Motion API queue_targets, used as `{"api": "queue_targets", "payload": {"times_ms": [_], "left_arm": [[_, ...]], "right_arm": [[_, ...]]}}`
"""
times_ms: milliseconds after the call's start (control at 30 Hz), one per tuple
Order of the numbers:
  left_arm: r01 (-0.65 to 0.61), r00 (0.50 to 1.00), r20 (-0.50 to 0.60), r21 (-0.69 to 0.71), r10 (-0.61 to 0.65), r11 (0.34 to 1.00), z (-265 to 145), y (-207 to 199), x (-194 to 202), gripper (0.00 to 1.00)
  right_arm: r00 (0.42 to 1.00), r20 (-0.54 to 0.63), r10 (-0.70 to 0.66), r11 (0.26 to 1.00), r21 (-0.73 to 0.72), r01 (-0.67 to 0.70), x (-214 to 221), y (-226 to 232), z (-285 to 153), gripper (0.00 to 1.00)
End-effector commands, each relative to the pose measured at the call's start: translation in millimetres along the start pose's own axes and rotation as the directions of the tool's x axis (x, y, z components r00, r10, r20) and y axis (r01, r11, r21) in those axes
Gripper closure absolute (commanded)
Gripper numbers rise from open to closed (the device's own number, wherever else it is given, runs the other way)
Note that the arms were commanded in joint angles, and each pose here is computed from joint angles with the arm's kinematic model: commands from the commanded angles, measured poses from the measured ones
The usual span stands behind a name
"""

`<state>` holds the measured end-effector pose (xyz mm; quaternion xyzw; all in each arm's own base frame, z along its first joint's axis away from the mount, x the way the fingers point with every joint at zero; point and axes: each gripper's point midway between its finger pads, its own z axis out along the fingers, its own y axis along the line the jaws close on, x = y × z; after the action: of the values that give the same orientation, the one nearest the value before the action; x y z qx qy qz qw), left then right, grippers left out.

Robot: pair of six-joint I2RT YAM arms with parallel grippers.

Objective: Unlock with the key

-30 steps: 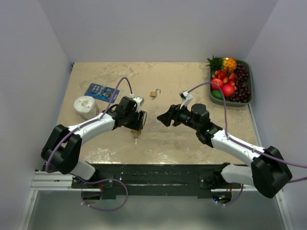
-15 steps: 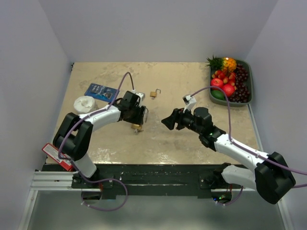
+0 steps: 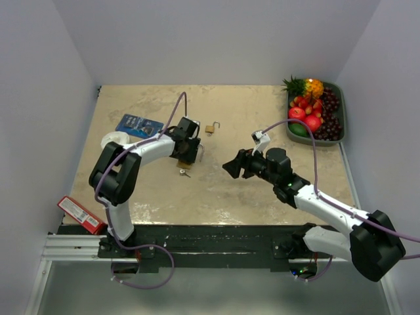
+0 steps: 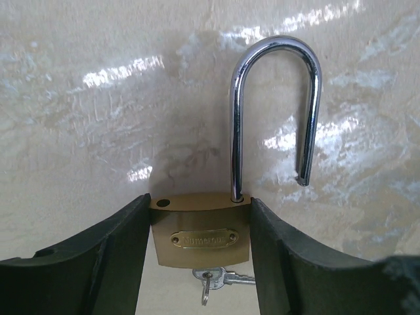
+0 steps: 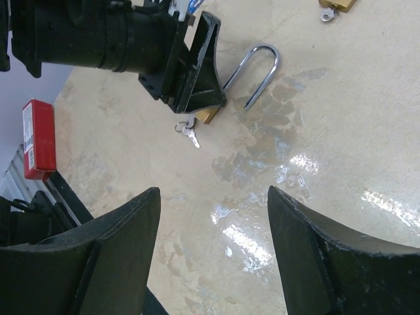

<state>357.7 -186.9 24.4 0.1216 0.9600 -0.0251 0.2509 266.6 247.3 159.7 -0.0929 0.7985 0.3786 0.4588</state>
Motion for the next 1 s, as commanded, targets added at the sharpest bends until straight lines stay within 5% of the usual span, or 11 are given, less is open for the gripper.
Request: {"api": "queue_targets", "payload": {"times_ms": [0,967], "left_arm": [[0.004,0.998,0.069,-0.070,0.001,0.998,3,8,-39,1.00],[0.110,0.988,0.113,-0.085,-0.100,0.990,68,57,-128,1.00]], "right_arm": [[0.999,0.025,-0.023,1.000,0.020,0.022,-4,-4,-4,0.30],[0.998,0.037,-0.046,0.996,0.075,0.043,-5,-14,-18,0.30]]}}
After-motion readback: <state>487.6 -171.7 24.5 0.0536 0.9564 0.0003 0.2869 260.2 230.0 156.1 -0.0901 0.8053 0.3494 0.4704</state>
